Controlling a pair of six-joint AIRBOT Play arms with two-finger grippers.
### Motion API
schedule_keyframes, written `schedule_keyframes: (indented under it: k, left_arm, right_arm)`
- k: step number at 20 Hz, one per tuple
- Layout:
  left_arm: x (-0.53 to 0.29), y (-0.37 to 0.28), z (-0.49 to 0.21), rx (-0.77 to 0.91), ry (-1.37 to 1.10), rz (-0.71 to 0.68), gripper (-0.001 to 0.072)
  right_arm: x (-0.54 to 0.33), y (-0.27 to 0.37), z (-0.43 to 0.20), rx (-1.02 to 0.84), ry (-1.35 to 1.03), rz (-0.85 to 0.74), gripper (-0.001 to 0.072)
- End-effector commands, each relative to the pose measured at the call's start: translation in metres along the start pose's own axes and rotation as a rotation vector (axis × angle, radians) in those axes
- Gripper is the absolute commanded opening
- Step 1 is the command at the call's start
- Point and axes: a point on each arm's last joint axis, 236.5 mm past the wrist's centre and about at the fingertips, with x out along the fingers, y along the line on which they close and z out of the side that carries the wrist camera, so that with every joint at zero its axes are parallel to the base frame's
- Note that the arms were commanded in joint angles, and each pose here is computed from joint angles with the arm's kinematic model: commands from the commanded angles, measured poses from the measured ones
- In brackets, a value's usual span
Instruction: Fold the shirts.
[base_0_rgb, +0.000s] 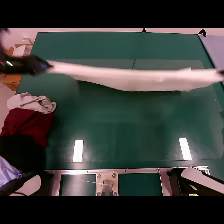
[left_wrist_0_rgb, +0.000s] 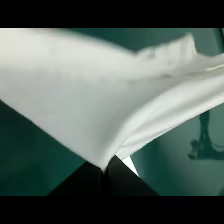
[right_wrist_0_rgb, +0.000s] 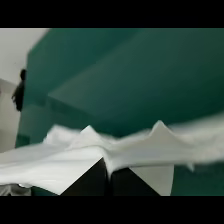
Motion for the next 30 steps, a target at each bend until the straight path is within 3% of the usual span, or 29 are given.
schedule_keyframes:
  k: [1,4,6,11,16,19,22,26,30]
  left_arm:
    - [-0.125,-0.146,0.093,0.381,-0.384,0.034,0.0022]
    - [-0.219,-0.255,0.105,0.629,-0.648,0.069,0.0022]
    - [-0.251,-0.285,0.096,0.687,-0.721,0.109,0.0022]
    - [-0.249,-0.218,0.090,0.483,-0.629,0.333,0.0022]
    - [-0.157,-0.107,0.077,0.265,-0.378,0.316,0.0022]
    - [-0.061,-0.037,0.053,0.104,-0.217,0.141,0.0022]
    - [0.031,0.043,0.015,-0.105,-0.097,0.021,0.0022]
    - [0.146,0.121,-0.042,-0.231,0.050,0.030,0.0022]
    - [0.196,0.155,-0.030,-0.241,-0.014,0.102,0.0022]
  right_arm:
    - [-0.072,0.187,0.073,-0.346,-0.361,0.160,0.0013]
    - [-0.129,0.308,0.066,-0.629,-0.578,0.149,0.0013]
    - [-0.155,0.362,0.046,-0.766,-0.677,0.119,0.0013]
    - [-0.164,0.360,0.038,-0.783,-0.702,-0.024,0.0013]
    - [-0.117,0.259,0.062,-0.530,-0.578,-0.019,0.0013]
    - [-0.035,0.162,0.054,-0.317,-0.411,0.005,0.0013]
    - [0.067,0.050,0.032,-0.136,-0.260,-0.082,0.0014]
    - [0.167,-0.055,0.016,0.056,-0.150,-0.146,0.0013]
    - [0.213,-0.097,0.029,0.140,-0.127,-0.115,0.0013]
